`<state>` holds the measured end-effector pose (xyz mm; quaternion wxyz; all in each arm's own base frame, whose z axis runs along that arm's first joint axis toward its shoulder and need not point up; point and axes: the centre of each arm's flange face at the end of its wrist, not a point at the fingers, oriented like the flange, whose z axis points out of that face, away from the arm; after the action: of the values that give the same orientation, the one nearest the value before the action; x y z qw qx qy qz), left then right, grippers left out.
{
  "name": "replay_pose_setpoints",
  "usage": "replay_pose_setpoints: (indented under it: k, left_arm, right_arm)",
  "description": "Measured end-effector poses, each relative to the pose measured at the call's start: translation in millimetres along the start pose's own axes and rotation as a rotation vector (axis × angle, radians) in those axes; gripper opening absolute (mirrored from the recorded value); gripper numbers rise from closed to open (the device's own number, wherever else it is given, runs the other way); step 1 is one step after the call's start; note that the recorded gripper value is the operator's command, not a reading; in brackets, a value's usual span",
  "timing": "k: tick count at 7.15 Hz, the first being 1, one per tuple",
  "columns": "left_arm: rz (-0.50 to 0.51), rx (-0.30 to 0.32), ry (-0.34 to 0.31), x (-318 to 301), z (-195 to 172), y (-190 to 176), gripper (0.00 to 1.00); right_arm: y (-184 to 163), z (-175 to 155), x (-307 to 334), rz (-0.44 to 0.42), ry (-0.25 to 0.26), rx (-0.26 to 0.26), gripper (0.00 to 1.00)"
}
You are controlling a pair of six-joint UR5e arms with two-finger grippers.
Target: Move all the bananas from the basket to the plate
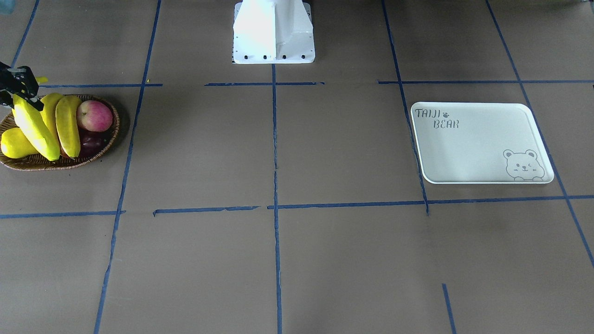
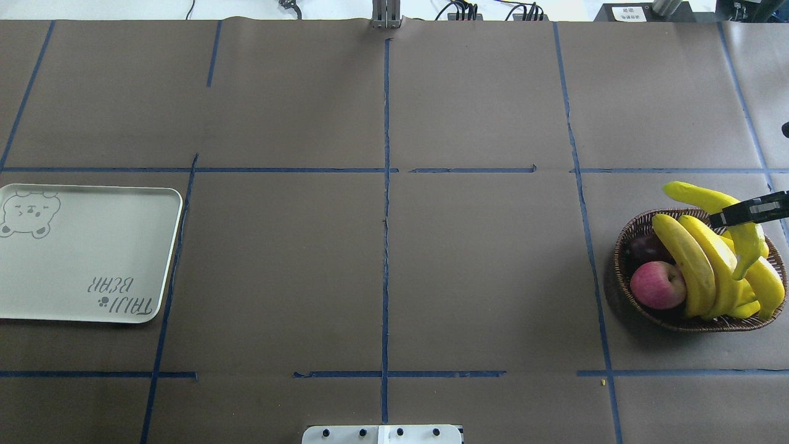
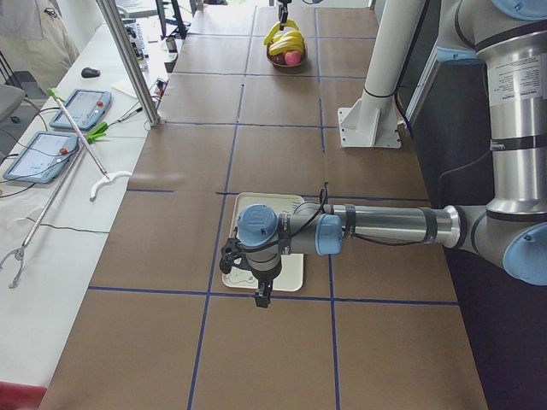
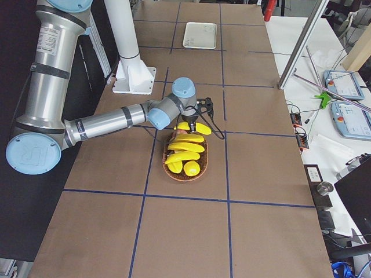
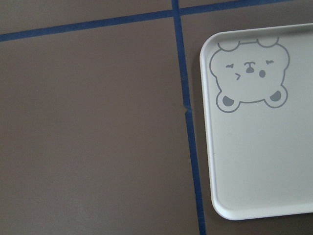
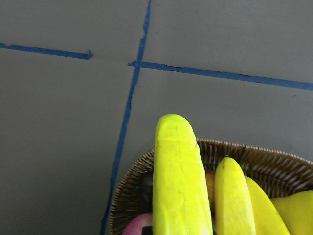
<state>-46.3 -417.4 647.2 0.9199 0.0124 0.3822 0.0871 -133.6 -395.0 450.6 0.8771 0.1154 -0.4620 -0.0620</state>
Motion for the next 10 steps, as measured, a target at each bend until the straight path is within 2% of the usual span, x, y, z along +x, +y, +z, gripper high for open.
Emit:
replay_pose_setpoints:
  k: [2, 3, 4, 6, 8, 10]
  left_arm:
    - [0.073, 0.064, -0.003, 23, -22, -43, 1.00]
    - [0.128, 0.105, -0.006, 38, -34, -67, 1.00]
    - [0.154, 0.130, 0.018, 53, -38, -81, 1.00]
    - [0.063, 0.141, 0.129, 96, -40, -98, 1.00]
    - [-0.032, 0.155, 0.200, 158, -34, -113, 1.00]
    - [-0.032, 0.165, 0.262, 225, -21, -122, 1.00]
  right_arm:
    - [-16, -7, -28, -0.044, -0.084, -0.007, 0.00]
    - [-24, -7, -38, -0.039, -0.108, -0.007, 0.00]
    - [-36, -7, -48, -0.008, -0.123, -0.001, 0.00]
    - [-61, -5, -80, 0.047, -0.163, 0.012, 0.00]
    - [-77, 4, -127, 0.078, -0.203, 0.012, 0.00]
    - [-88, 23, -183, 0.113, -0.217, 0.037, 0.00]
